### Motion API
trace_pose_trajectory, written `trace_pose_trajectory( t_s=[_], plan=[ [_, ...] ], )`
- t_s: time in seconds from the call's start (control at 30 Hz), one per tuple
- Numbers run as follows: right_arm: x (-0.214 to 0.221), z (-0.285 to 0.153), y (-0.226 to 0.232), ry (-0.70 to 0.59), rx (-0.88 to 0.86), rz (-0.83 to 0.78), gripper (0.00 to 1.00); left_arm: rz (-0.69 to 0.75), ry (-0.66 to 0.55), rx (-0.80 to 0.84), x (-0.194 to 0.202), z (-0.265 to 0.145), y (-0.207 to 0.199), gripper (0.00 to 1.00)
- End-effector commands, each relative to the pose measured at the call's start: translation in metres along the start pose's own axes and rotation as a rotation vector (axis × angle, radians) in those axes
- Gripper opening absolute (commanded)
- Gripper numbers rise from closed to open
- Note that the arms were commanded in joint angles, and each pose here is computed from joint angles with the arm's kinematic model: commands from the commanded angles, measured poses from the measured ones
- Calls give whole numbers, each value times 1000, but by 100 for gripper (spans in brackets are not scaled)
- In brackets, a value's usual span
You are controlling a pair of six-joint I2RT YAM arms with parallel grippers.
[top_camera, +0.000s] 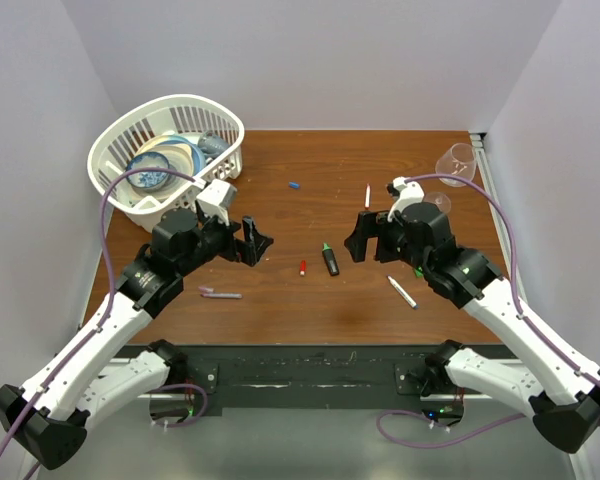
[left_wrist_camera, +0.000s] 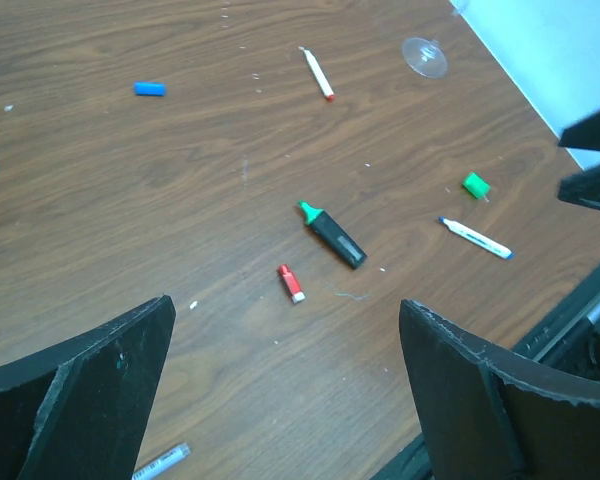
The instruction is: Insert the pens into the pen caps
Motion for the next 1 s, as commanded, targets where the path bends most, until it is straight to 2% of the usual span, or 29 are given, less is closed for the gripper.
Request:
trace_pose_trajectory(
  t_s=[0.0,0.1,0.23,0.43,0.53,0.67,0.77,0.8,0.97],
  plan=[
    [-21,-9,16,-63,-43,27,99,-64,-45,-109,-14,-5,14,100],
    [-23,-12,16,-67,-47,15,98,-146,-55,-252,-14,-9,35,96],
    [-23,-16,9,-70,-14,-6,99,-289,-21,-438,2,-18,58,84],
    [-11,-17,-6,-21,43,-62,96,-552,54,-648,22,-35,73,82],
    [-5,-18,-2,-3,-5,-73,92,-660,138,-767,38,-45,78,78],
    [8,-18,7,26,-99,-86,89,-811,344,-931,85,-56,81,72],
    [9,-20,10,32,-124,-101,87,-892,487,-999,121,-53,87,60],
    [11,-21,14,44,-145,-101,86,-915,505,-1011,127,-54,89,56],
    [15,-24,19,58,-188,-108,84,-1030,525,-1082,156,-54,94,52]
  ],
)
Point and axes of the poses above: each gripper's point midway between its finger pads, its own z axis out along the fingers, its own y axis along the line the jaws close on, x = y × z, the point moved 1 cm from there along -z, back along the fingers, and after that the axes turned 14 degrees about z, right-handed, at the moved point
